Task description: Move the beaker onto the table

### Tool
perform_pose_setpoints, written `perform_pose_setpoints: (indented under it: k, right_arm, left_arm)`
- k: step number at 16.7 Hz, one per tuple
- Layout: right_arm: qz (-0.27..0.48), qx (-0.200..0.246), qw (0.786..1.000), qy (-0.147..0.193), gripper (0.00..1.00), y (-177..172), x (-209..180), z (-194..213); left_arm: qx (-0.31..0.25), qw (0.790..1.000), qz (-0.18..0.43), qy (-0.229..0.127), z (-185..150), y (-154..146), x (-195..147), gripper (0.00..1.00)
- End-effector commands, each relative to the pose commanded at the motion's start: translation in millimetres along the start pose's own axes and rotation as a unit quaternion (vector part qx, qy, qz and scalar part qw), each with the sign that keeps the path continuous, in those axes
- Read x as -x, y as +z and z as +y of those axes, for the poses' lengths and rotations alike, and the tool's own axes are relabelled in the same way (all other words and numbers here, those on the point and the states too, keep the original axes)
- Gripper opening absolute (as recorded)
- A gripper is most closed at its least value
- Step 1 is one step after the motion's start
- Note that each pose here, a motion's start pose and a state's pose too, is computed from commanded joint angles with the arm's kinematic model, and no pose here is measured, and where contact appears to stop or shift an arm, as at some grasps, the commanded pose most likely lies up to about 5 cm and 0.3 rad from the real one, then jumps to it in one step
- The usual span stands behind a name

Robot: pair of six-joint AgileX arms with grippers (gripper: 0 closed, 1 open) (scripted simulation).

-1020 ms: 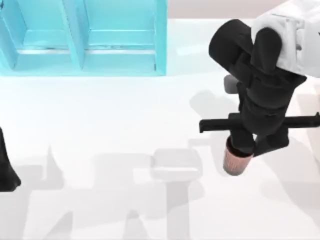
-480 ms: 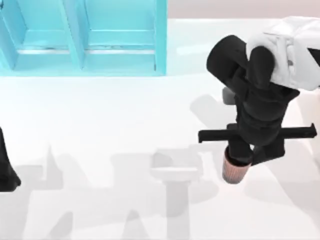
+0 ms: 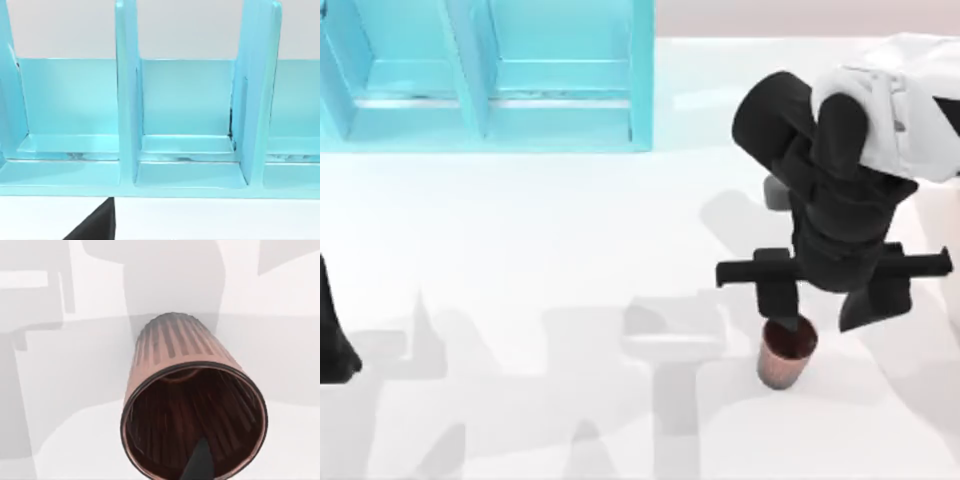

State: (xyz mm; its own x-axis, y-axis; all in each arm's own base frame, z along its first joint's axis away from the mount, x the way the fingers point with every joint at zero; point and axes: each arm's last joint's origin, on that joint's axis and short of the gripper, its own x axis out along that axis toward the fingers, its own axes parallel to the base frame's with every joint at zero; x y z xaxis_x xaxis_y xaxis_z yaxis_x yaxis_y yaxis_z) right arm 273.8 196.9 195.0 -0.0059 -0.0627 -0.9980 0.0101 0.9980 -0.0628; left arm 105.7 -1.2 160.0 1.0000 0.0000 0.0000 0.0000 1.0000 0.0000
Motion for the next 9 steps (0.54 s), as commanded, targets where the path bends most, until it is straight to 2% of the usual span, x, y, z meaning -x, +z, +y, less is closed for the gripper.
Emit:
perform_pose_setpoints:
  k: [3,9]
  right_arm:
    - [0.000,0.000,1.000,0.000,0.98,0.0,0.0,0.0]
    - [0.000,0.000,1.000,0.000,1.00,0.0,0.0,0.0]
  left_arm:
    - [0.000,1.000,0.000,0.000,0.0,0.0,0.0,1.00]
    - [0.000,1.000,0.000,0.000,0.0,0.0,0.0,1.00]
